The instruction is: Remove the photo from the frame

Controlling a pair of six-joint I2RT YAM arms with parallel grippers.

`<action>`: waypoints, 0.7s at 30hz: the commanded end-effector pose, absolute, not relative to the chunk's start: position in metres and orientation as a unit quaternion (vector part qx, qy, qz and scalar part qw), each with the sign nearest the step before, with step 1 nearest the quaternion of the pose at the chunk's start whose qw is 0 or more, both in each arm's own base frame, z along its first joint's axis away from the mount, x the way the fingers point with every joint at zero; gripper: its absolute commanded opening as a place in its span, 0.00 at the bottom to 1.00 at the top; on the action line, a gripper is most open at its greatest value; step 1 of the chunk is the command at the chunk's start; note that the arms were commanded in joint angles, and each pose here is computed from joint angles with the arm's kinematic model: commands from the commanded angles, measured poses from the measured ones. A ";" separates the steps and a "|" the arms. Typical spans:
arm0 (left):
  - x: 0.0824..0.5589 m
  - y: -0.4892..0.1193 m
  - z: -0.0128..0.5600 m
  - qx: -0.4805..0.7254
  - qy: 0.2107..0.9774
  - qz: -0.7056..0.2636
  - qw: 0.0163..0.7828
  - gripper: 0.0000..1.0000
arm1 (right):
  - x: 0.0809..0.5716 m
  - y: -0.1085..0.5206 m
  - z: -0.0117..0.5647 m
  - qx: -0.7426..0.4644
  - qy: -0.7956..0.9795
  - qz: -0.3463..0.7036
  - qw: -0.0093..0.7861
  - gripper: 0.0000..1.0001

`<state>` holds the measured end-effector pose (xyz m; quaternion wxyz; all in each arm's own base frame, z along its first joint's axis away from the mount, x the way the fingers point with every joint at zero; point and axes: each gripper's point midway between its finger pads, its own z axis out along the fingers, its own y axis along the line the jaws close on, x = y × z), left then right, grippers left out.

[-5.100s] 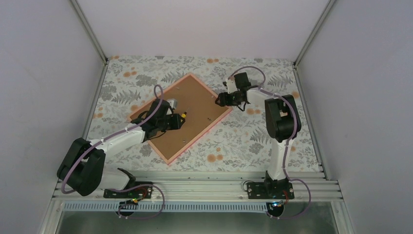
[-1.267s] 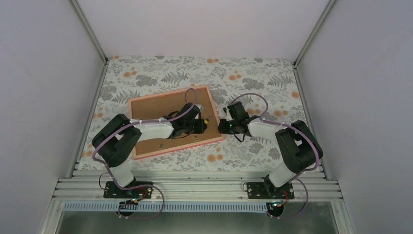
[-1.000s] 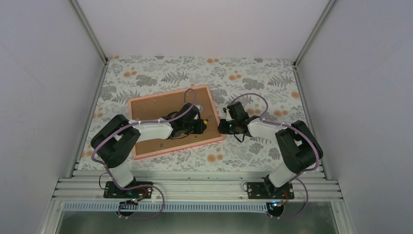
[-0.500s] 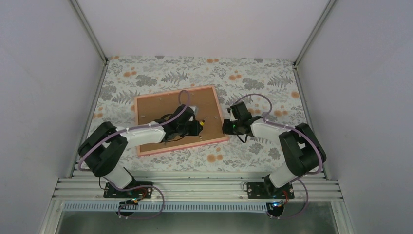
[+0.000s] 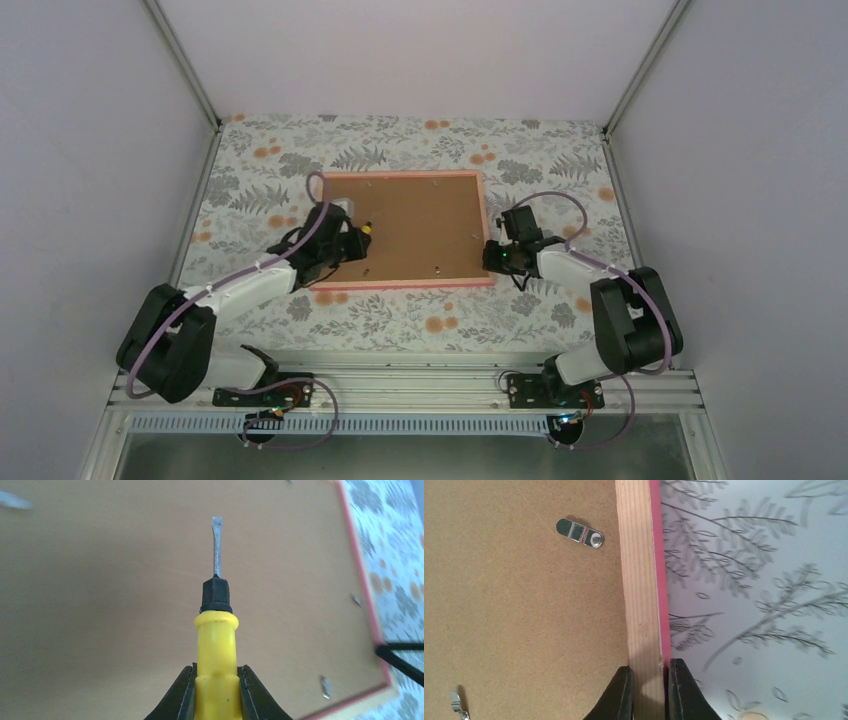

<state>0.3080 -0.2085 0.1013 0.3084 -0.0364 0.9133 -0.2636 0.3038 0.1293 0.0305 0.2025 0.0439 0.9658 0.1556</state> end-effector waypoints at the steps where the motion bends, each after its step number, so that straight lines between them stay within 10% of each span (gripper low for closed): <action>1: 0.321 -0.162 0.108 -0.074 0.909 -0.232 0.339 0.02 | 0.308 0.108 0.042 0.063 0.961 0.142 0.230 0.08; 21: 0.352 0.006 0.059 -0.251 0.897 -0.065 0.358 0.02 | 0.304 0.095 0.038 0.067 0.957 0.161 0.233 0.11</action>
